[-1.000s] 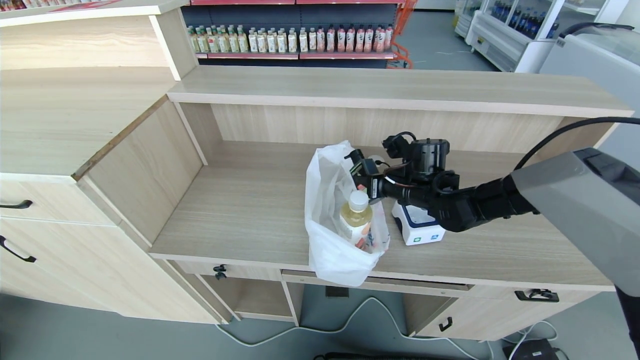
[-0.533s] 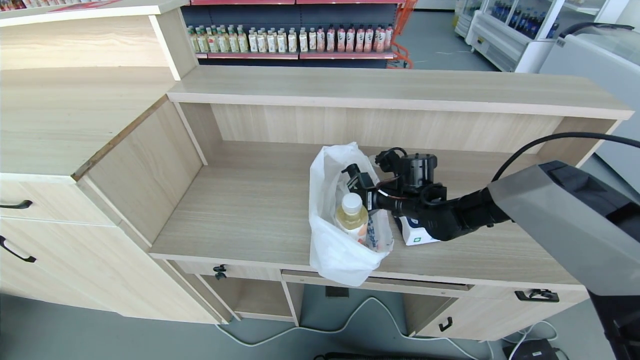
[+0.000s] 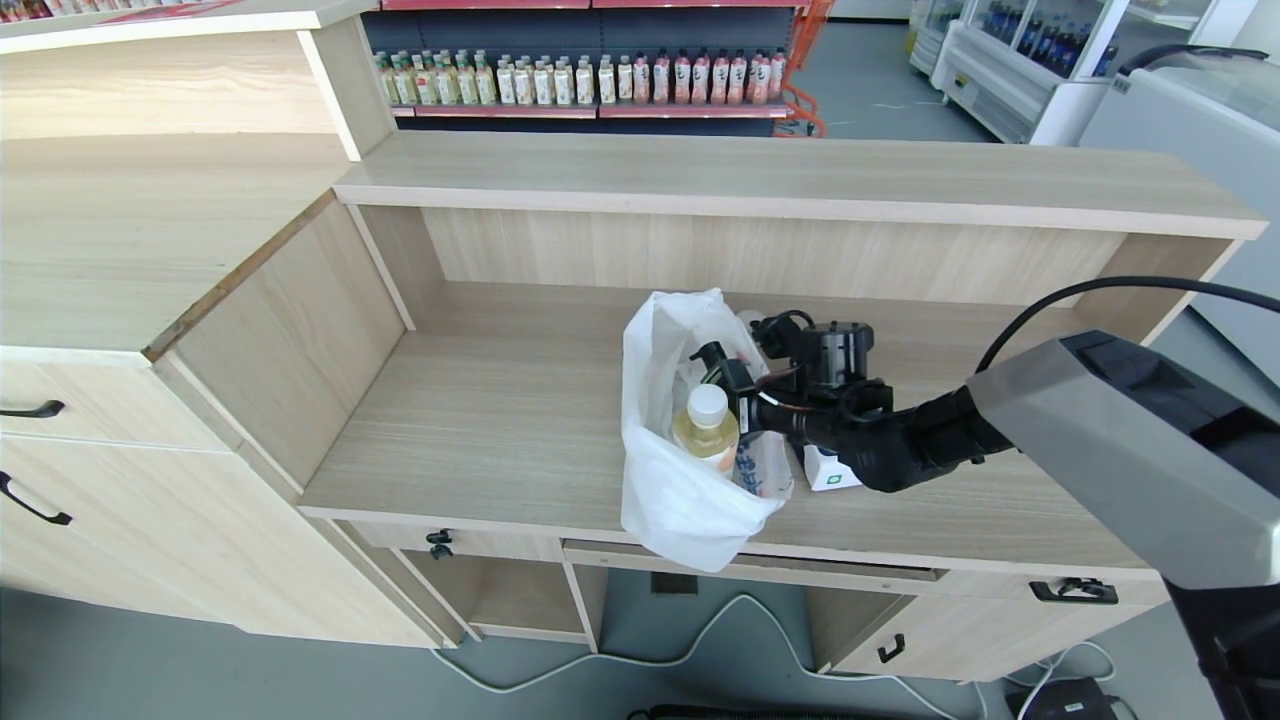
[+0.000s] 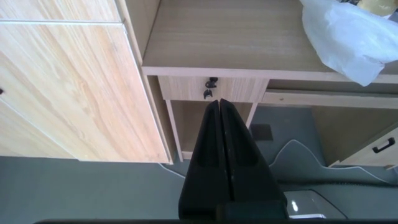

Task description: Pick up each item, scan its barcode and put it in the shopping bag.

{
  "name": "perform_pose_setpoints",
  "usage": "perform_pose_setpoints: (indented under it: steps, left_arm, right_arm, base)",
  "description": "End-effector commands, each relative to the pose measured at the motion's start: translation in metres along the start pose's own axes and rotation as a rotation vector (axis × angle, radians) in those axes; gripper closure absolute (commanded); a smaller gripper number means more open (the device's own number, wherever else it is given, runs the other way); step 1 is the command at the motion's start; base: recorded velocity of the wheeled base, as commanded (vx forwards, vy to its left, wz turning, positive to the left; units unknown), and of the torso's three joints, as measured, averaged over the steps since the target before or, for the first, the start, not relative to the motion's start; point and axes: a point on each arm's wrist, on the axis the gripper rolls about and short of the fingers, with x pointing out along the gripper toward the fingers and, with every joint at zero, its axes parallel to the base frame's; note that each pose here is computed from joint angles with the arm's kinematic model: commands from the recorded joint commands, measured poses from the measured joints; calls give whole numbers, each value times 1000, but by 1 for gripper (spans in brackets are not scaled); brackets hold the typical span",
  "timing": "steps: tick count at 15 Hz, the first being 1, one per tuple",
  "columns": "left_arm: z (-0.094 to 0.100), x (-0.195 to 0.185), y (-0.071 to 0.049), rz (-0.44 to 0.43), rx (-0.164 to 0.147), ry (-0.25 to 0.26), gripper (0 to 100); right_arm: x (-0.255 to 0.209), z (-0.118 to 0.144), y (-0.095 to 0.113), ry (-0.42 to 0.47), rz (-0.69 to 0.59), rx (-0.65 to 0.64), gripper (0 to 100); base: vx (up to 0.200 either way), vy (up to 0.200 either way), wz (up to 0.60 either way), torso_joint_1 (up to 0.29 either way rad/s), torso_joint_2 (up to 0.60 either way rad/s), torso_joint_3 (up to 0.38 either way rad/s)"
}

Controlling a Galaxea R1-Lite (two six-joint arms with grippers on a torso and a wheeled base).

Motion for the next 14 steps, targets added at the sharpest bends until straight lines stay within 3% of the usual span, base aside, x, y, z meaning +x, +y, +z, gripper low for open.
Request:
perform_pose_setpoints:
  steps: [1,4,5,8,12,14]
  left_arm:
    - [0,0,0,0,0,2,100]
    - [0,0,0,0,0,2,100]
    - [0,0,0,0,0,2,100]
    - [0,0,0,0,0,2,100]
    - [0,0,0,0,0,2,100]
    - [0,0,0,0,0,2,100]
  right_arm:
    - [1,-5,-2,5,-4,-10,100]
    - [1,-6,-4,5,-9,-12,100]
    - [1,-8,-5,11,-12,-10,0]
    - [-2,0,-6,-24,-14,-10,0]
    - [-32,46,-6,-125,-21,-15,0]
    - [-69,81,-13,-198,-43,-19,0]
  base:
    - [0,0,0,0,0,0]
    - [0,0,0,0,0,0]
    - [0,0,0,0,0,0]
    - [0,0,0,0,0,0]
    - [0,0,0,0,0,0]
    - [0,0,0,0,0,0]
